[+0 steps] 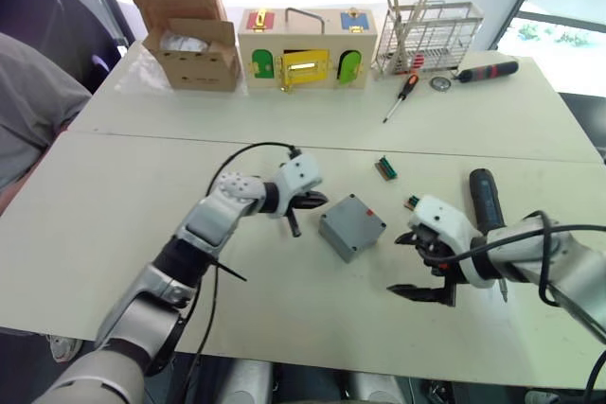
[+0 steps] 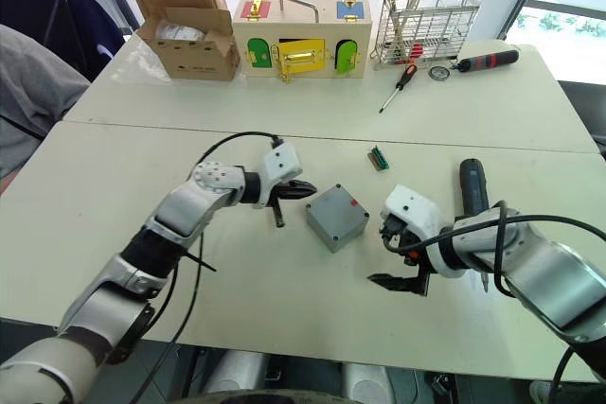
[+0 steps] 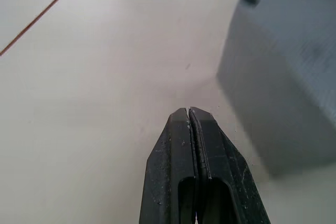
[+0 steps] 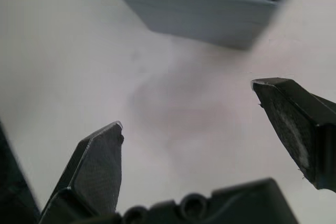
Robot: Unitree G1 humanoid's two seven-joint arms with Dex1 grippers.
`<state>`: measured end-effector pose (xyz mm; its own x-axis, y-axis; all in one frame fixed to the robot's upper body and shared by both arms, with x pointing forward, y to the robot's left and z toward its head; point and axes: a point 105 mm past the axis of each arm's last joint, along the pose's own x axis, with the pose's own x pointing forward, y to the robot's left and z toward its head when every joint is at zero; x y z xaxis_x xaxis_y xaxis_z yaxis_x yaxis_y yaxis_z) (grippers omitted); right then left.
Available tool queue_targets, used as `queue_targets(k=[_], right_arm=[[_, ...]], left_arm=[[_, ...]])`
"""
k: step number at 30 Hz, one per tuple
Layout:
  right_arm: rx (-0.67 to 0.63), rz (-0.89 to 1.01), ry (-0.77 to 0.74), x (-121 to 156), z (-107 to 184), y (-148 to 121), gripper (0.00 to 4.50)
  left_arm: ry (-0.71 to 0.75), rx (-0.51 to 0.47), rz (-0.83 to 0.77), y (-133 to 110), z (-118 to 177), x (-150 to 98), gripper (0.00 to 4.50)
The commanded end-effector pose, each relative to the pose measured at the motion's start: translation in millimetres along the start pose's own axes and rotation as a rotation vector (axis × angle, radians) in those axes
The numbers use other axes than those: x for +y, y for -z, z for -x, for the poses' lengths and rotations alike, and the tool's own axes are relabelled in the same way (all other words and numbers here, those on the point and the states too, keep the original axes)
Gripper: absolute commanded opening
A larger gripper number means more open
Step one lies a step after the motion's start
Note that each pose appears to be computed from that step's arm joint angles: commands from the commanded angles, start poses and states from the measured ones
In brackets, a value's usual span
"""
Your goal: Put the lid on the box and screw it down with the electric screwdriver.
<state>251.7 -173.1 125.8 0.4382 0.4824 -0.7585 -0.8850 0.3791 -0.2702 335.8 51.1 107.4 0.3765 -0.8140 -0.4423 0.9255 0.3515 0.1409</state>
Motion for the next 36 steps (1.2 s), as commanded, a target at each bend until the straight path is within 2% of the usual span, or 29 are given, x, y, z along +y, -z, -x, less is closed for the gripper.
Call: queue_targets(k=[1,3,6,8,14,28,36], right_arm=[[-0.05,0.058,0.044,-10,-1,-11,4.48],[-0.075,0.073,0.034,-11,-6,-17,4.48],[-0.091,0.117,0.003,-8,-15,-23,4.48],[-0.088,0.134,-0.02,-6,-19,-23,4.48],[-0.073,0.14,-0.09,5,-29,-18,4.48],[-0.06,0.091,-0.156,31,-26,-14,4.48],[-0.066,0.092,-0.18,39,-28,-17,4.48]], left_arm=[[0.067,-0.029,-0.001,-7,10,-17,0.0],[0.113,-0.005,0.004,-1,15,-31,0.0],[0.246,-0.007,0.025,-2,17,-66,0.0],[0.262,-0.013,0.026,-5,13,-73,0.0],[0.174,-0.015,-0.012,-9,-5,-60,0.0],[0.156,0.001,-0.138,-10,-19,-39,0.0],[0.115,-0.037,-0.14,-16,-26,-33,0.0]])
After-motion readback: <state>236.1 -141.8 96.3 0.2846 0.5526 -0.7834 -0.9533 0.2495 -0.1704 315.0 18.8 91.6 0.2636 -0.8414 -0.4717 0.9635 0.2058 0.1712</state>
